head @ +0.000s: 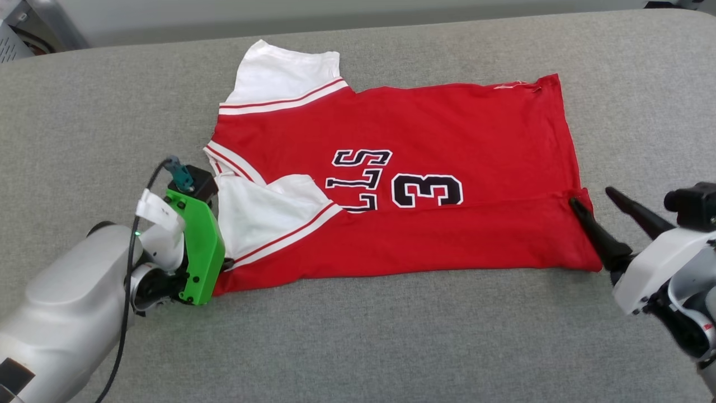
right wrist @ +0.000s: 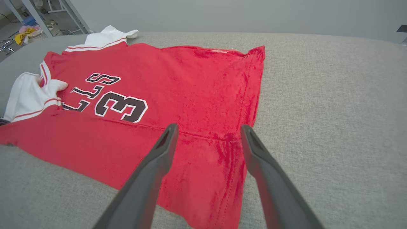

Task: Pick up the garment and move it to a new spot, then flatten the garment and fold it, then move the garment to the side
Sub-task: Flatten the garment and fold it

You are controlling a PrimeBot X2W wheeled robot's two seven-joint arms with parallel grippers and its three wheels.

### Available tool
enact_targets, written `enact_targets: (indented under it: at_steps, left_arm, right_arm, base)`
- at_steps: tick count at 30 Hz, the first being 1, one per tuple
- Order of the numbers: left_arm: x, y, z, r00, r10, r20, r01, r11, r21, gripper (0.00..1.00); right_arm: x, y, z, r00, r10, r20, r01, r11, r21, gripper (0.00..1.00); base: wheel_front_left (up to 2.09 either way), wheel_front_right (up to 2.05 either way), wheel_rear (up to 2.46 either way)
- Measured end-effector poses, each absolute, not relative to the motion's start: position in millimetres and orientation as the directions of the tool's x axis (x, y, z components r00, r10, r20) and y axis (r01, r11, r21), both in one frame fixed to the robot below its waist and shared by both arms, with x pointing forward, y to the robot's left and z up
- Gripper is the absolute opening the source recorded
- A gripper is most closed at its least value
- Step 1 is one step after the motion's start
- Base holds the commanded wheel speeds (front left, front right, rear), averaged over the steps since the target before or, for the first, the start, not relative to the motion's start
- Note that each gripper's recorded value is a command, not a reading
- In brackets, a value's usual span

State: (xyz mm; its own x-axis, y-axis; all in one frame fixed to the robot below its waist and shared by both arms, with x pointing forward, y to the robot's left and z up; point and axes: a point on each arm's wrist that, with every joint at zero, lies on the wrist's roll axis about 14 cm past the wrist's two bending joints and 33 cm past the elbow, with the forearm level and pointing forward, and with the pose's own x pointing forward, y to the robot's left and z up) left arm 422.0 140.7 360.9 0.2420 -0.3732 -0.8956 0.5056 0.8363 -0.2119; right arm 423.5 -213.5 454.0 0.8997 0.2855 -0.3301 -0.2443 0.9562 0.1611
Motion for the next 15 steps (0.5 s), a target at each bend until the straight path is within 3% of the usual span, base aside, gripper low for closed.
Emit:
enact_targets:
  at_steps: [8,15]
  left_arm:
    - [424.7,133.9,380.1,0.363,-0.441,-0.821,0.554,0.811,-0.191,0.00]
    - [423.9,135.3,397.0,0.419,-0.467,-0.779,0.598,0.787,-0.151,0.00]
  right_arm:
    - [444.8,-240.6,494.3,0.906,0.257,-0.335,-0.278,0.961,-0.013,1.00]
    - [438.3,-247.7,488.4,0.791,0.257,-0.555,-0.337,0.940,-0.046,1.00]
  base:
    - [0.00,0.00,0.00]
    - [0.00,0.00,0.00]
